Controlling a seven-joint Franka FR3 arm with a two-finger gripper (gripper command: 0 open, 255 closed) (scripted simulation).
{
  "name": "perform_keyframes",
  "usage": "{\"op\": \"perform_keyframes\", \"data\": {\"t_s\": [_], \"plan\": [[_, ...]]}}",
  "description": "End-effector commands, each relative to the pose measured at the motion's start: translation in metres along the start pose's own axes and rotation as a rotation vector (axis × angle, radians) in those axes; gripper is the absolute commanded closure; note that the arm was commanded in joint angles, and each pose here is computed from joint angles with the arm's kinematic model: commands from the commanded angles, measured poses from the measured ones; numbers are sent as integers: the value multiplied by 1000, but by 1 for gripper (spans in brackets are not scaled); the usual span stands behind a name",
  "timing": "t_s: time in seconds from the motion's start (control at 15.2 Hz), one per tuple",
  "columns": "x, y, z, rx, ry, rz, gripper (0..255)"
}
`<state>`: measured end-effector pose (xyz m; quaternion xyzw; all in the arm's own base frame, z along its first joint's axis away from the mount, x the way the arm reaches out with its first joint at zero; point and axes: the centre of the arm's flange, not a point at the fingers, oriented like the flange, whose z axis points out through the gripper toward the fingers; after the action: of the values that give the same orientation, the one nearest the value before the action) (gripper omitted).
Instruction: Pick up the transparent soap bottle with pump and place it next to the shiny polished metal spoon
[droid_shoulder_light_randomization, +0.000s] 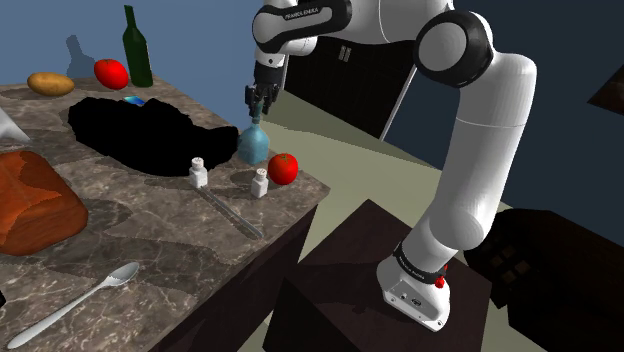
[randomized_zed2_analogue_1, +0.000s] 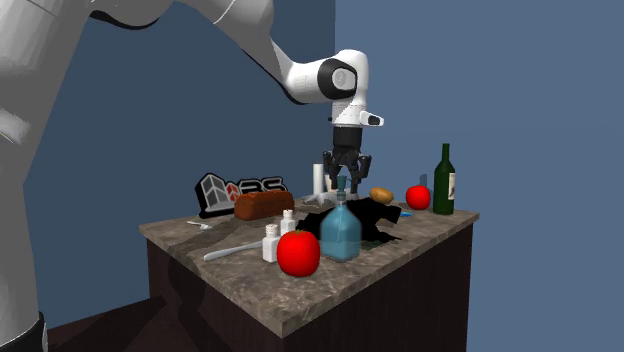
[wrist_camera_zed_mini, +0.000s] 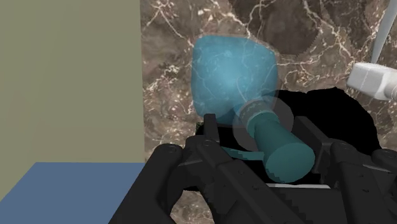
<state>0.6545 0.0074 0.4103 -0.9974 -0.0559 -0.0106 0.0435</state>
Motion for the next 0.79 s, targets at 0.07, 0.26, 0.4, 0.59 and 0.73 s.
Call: {"op": "perform_keyframes", "data": {"t_s": [0.07, 0.26, 0.4, 0.59, 0.73], "plan": [[0, 0, 0, 0, 0, 0, 255], [0, 0, 0, 0, 0, 0, 255], [0, -1, -10, 0, 0, 0, 255], [1, -2, -26, 0, 0, 0, 255], [1, -3, -37, 0, 0, 0, 255]]}}
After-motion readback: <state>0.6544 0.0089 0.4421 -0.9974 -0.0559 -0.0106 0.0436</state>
